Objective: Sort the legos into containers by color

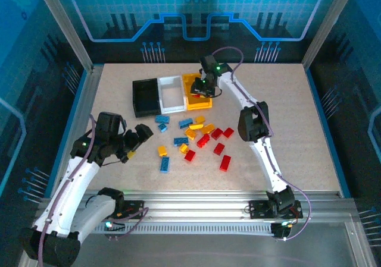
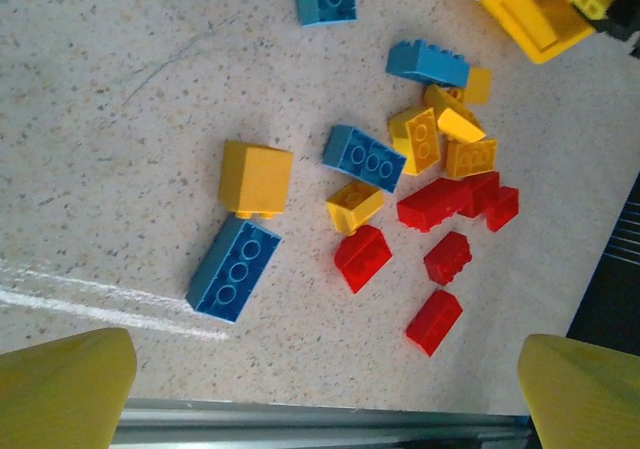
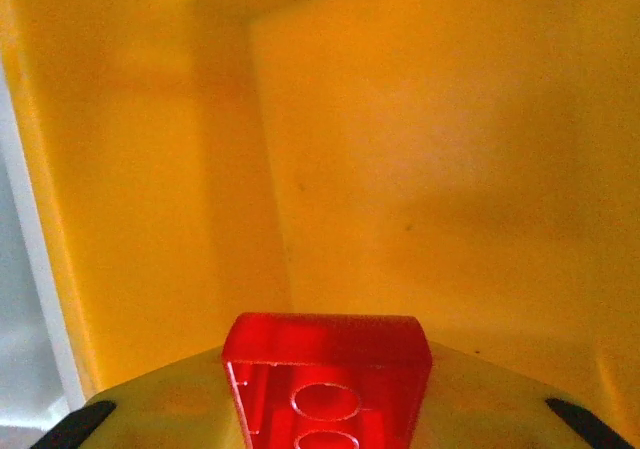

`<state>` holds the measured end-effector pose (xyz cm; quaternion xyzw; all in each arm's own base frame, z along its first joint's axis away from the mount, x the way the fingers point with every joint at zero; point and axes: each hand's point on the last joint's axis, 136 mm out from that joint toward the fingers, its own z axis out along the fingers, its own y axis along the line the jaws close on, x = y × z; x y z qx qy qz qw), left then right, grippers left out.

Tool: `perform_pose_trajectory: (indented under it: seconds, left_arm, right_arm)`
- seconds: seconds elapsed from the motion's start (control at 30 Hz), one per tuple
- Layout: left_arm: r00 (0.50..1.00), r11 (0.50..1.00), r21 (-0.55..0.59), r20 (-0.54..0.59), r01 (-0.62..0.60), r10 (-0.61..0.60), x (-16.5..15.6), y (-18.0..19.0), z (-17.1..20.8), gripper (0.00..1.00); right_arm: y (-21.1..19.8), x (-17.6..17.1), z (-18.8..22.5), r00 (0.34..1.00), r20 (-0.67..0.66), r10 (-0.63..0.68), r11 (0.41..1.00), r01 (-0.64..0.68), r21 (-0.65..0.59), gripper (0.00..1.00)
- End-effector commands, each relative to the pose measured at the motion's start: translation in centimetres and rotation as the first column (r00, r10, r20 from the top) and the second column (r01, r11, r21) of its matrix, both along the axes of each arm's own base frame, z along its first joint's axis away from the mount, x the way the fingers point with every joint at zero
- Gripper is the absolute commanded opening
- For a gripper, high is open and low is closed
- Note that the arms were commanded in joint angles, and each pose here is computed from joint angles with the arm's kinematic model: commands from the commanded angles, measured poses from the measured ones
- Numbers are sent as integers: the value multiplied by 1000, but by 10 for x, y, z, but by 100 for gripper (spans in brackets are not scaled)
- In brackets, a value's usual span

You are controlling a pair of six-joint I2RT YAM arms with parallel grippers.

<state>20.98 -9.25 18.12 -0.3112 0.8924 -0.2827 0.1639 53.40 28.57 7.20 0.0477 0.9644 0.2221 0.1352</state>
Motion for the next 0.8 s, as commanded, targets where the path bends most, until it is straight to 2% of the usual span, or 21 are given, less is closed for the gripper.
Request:
perform_pose_trajectory:
  seconds: [0.0, 0.23, 0.37, 0.4, 0.53, 0.63, 0.77]
  left_arm:
    - [1000, 1000, 13, -29, 12, -12, -8, 3, -6, 99]
    - [1000, 1000, -26, -29, 7, -8, 6, -5, -16, 99]
    - [1000, 999, -38, -18, 10, -11, 16, -8, -17, 99]
    - [1000, 999, -41, -16, 11, -12, 18, -9, -16, 99]
    - [1000, 999, -40, -7, 19, -19, 24, -10, -17, 99]
    - [1000, 999, -42, 4, 19, -19, 27, -11, -17, 99]
    - [1000, 999, -40, 13, 24, -23, 32, -12, -19, 99]
  right_arm:
    - [-36, 2, -1, 992, -8, -123, 984, 121, -130, 34]
    - [-111, -25, -9, 953, -81, -292, 925, 259, -279, 35]
    - [-144, -43, -2, 941, -82, -327, 908, 289, -304, 37]
    - [-148, -46, 6, 944, -70, -323, 912, 290, -288, 40]
    - [-149, -54, 20, 961, -61, -268, 938, 246, -245, 65]
    - [-145, -56, 37, 974, -37, -225, 951, 211, -225, 72]
    - [-139, -59, 67, 981, 15, -192, 965, 192, -180, 73]
